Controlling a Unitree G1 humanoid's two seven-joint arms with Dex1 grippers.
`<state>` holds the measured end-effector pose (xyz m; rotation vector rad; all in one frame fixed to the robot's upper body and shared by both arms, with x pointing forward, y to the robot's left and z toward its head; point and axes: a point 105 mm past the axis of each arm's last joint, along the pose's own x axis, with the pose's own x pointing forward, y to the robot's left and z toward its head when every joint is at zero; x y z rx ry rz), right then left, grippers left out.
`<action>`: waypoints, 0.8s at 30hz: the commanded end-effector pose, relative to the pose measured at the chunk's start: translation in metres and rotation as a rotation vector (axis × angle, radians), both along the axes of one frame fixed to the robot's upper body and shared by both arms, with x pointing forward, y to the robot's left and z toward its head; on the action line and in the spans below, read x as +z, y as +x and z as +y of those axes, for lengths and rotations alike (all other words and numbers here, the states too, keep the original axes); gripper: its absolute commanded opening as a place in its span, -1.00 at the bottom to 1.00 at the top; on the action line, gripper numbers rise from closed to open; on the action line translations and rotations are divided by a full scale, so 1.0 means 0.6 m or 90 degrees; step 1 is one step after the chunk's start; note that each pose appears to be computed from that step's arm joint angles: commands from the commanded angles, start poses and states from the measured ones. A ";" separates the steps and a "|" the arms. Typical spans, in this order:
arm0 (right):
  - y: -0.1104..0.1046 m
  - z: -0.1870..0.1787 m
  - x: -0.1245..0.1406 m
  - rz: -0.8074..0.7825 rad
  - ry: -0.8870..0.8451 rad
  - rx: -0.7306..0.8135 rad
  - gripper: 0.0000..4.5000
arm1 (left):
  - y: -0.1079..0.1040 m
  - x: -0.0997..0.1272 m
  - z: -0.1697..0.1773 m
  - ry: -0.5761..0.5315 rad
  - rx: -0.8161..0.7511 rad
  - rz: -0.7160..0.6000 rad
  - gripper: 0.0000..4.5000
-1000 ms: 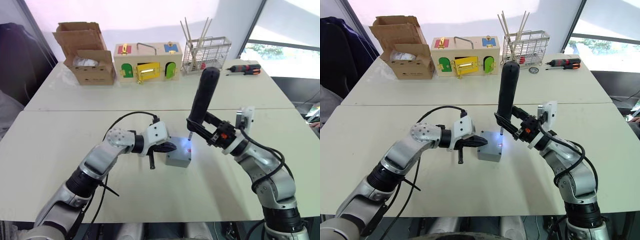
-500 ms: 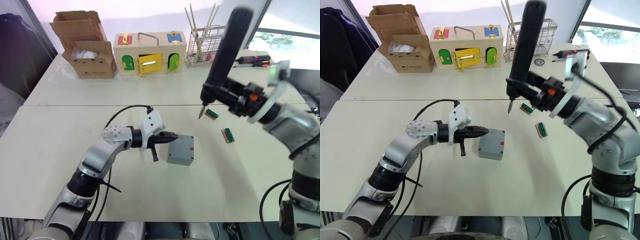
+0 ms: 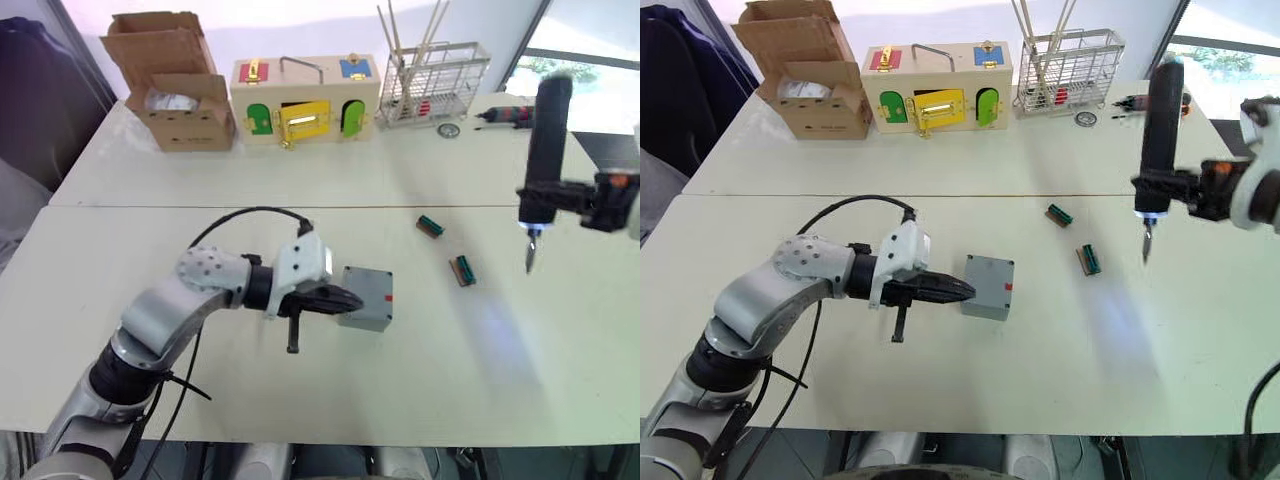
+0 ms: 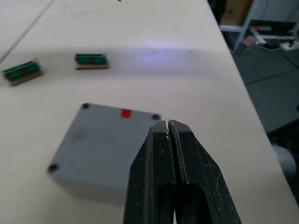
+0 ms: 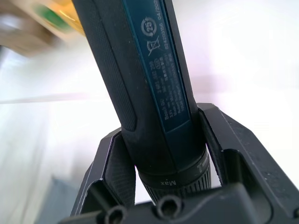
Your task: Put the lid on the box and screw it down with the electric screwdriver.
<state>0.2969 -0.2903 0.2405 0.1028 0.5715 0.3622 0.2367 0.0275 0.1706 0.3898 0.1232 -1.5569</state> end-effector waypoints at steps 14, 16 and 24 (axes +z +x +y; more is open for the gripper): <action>-0.017 -0.054 -0.140 0.283 0.015 -0.080 -0.16 | -0.016 0.005 -0.032 -0.031 0.011 -0.044 -1.00; -0.014 -0.057 -0.152 0.292 0.005 -0.079 -0.16 | -0.017 0.005 -0.032 -0.036 0.015 -0.038 -1.00; 0.005 -0.071 -0.171 0.278 -0.041 -0.074 0.27 | -0.005 0.003 -0.029 -0.022 0.046 -0.067 -1.00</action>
